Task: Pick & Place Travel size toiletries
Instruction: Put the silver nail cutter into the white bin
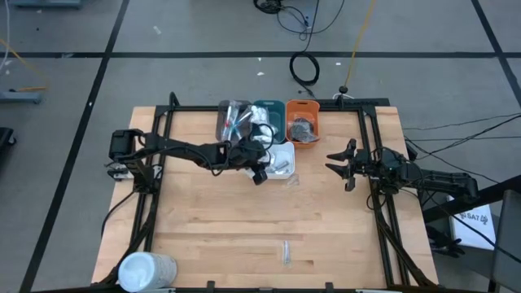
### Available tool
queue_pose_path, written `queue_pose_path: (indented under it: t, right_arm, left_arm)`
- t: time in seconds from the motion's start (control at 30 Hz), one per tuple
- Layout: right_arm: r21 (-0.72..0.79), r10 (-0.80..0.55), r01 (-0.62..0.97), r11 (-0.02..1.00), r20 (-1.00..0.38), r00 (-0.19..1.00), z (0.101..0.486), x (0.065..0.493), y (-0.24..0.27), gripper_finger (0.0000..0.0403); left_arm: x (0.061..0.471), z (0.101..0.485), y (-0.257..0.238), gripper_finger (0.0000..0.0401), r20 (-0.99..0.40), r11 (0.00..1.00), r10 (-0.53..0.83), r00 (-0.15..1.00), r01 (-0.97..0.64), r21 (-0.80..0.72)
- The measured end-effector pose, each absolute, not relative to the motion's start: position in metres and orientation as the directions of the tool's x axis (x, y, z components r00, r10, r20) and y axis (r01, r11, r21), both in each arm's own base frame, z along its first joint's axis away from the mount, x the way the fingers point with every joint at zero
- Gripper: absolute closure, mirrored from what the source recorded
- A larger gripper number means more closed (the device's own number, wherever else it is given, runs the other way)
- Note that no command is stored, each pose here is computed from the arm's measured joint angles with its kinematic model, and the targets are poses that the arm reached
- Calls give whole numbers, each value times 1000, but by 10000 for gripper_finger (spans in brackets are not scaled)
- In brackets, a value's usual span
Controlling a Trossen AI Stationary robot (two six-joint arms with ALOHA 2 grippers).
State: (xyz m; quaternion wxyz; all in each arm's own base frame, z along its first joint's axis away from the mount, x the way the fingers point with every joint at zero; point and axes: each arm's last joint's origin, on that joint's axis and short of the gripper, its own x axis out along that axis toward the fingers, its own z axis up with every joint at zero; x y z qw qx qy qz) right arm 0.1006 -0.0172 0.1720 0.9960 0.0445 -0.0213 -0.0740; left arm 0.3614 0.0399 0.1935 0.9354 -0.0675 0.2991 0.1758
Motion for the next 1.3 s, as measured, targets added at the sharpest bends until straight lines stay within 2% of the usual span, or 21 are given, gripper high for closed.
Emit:
queue_pose_path:
  t: [0.07, 0.23, 0.33, 0.47, 0.57, 0.67, 0.9, 1.1, 1.3]
  right_arm:
    - [92, -149, 145, 985, 35, 988, 172, 101, -17, 261]
    - [92, -149, 145, 985, 36, 988, 172, 101, -17, 261]
    - [92, -149, 145, 985, 36, 988, 172, 101, -17, 261]
    - [92, -149, 145, 985, 37, 988, 172, 101, -17, 261]
    - [92, -149, 146, 985, 36, 988, 172, 101, -17, 261]
    - [92, -149, 145, 985, 36, 988, 172, 101, -17, 261]
    - [92, -149, 145, 985, 36, 988, 172, 101, -17, 261]
    - [92, -149, 145, 985, 36, 988, 172, 101, -17, 261]
    - [92, -149, 145, 985, 36, 988, 172, 101, -17, 261]
  left_arm:
    - [362, 195, 36, 204, -582, 945, 240, 777, -325, -43]
    - [374, 216, -5, 167, -532, 998, 24, 847, -56, -43]
    - [380, 235, -44, 167, -485, 995, -58, 872, 93, 48]
    - [382, 262, -98, 181, -451, 958, -95, 887, 205, 201]
    - [388, 268, -131, 194, -445, 940, -148, 883, 265, 213]
    - [401, 257, -154, 205, -460, 935, -185, 868, 299, 189]
    - [433, 188, -191, 219, -581, 857, -289, 761, 475, 197]
    - [446, 165, -203, 205, -614, 901, -289, 735, 425, 85]
    - [444, 154, -205, 186, -657, 809, -273, 703, 537, 239]
